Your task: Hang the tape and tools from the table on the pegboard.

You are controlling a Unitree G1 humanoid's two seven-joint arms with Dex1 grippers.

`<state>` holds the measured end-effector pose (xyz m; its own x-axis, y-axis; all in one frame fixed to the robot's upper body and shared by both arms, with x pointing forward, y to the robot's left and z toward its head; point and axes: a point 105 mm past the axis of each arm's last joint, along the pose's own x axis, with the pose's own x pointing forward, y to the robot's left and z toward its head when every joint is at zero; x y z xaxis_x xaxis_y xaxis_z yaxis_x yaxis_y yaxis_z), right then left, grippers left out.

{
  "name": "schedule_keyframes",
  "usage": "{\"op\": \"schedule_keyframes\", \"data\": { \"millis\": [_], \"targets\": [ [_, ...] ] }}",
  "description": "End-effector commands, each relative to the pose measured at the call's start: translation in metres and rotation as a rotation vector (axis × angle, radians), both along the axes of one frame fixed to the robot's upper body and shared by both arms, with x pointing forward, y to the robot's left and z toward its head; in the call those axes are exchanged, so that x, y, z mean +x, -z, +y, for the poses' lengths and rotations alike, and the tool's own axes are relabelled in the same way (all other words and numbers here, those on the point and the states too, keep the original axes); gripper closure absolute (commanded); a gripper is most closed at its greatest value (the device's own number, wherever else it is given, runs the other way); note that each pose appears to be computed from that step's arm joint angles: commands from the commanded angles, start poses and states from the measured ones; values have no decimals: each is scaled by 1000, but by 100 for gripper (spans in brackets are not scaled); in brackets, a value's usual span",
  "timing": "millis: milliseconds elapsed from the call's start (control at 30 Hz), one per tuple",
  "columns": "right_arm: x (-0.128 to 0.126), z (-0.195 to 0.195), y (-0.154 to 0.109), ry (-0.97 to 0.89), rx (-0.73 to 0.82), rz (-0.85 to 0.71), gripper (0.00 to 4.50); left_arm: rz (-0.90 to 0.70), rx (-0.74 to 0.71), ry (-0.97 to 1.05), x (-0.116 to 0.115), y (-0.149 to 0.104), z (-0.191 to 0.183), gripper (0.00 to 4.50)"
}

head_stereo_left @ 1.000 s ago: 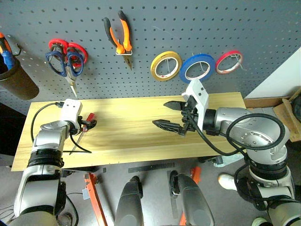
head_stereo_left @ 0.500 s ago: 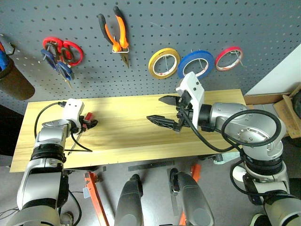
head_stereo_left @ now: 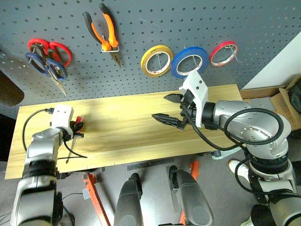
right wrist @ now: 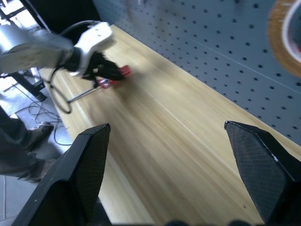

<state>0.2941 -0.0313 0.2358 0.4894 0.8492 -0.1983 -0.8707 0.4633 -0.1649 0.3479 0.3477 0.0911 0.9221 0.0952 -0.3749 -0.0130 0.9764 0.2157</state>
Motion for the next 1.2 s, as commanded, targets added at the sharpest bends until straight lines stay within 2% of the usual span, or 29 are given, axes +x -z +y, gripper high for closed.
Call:
{"op": "schedule_keyframes", "data": {
  "millis": [33,167,267,367,500,733,933,1067,1200],
  "targets": [
    [-6,-3,-17,-36,37,-85,29,-239,31,-21,-20,-48,-6,367],
    [-13,-4,-23,-97,57,-142,29,-421,63,-45,-53,-77,-20,367],
    [-19,-1,-35,-176,128,-232,29,-524,126,-78,-72,-96,-25,367],
    [-24,-1,-41,-267,170,-201,29,-633,251,-143,-87,-122,-23,367],
    [-27,3,-52,-357,193,-248,29,-860,376,-197,-101,-179,-29,367],
    [-16,7,-57,-390,184,-294,29,-1136,354,-220,-101,-254,-32,367],
    [-4,11,-64,-375,177,-338,29,-1291,131,-180,-82,-303,-16,367],
    [2,12,-65,-351,175,-345,29,-1325,108,-182,-68,-323,-1,367],
    [5,12,-63,-341,166,-345,29,-1338,91,-176,-55,-332,8,367]
  ]
}}
